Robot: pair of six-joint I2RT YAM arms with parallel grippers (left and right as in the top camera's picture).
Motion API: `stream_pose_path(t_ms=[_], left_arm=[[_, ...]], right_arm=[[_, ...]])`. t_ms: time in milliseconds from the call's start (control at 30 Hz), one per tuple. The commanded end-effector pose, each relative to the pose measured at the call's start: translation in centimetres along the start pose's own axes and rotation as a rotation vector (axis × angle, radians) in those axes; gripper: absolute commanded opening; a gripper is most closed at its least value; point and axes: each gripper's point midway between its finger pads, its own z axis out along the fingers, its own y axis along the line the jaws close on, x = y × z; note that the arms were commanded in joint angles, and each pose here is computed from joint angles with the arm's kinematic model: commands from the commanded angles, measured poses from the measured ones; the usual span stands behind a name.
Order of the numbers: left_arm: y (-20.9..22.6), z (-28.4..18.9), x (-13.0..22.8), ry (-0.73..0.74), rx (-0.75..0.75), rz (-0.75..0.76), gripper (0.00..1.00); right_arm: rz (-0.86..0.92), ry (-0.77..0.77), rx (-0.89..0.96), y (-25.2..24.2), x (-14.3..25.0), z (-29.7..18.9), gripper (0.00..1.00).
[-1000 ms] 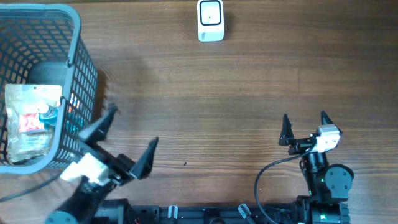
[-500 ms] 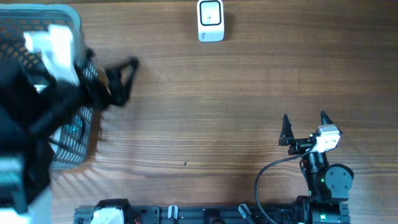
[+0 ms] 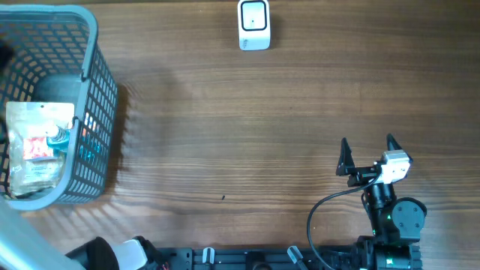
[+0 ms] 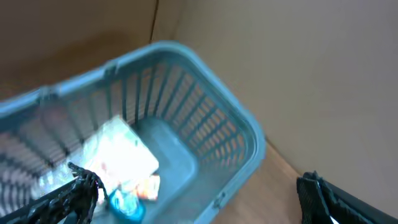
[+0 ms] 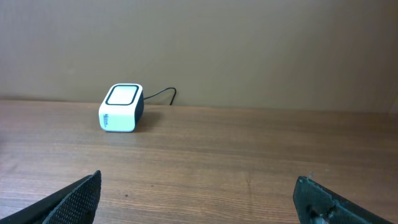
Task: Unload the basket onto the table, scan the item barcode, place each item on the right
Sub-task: 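Reach the left gripper into the basket and grasp the blue mouthwash bottle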
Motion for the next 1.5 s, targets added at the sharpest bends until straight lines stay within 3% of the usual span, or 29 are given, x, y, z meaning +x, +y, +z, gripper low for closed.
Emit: stream_pose_path(t_ms=[0,367,900,1467], left_arm=[[1.1,1.1,1.1,0.109,0.029,-0.134,1.00],[8.3,11.5,5.4,0.395,-0.301,-0.463,1.00],[10.6,16.8,16.3,0.779,-0.485,-0.426,1.00],[13.1,20.1,22.7,0.845,-0.602,-0.502,1.00]], right_arm=[[-0.018,-0.009,0.006,-0.1,-0.2,0.0,1.00],[-0.018,-0.009,0.006,-0.1,-0.2,0.0,1.00],[-0.018,-0.009,0.006,-0.1,-0.2,0.0,1.00],[-0.018,-0.009,0.006,-0.1,-0.2,0.0,1.00]])
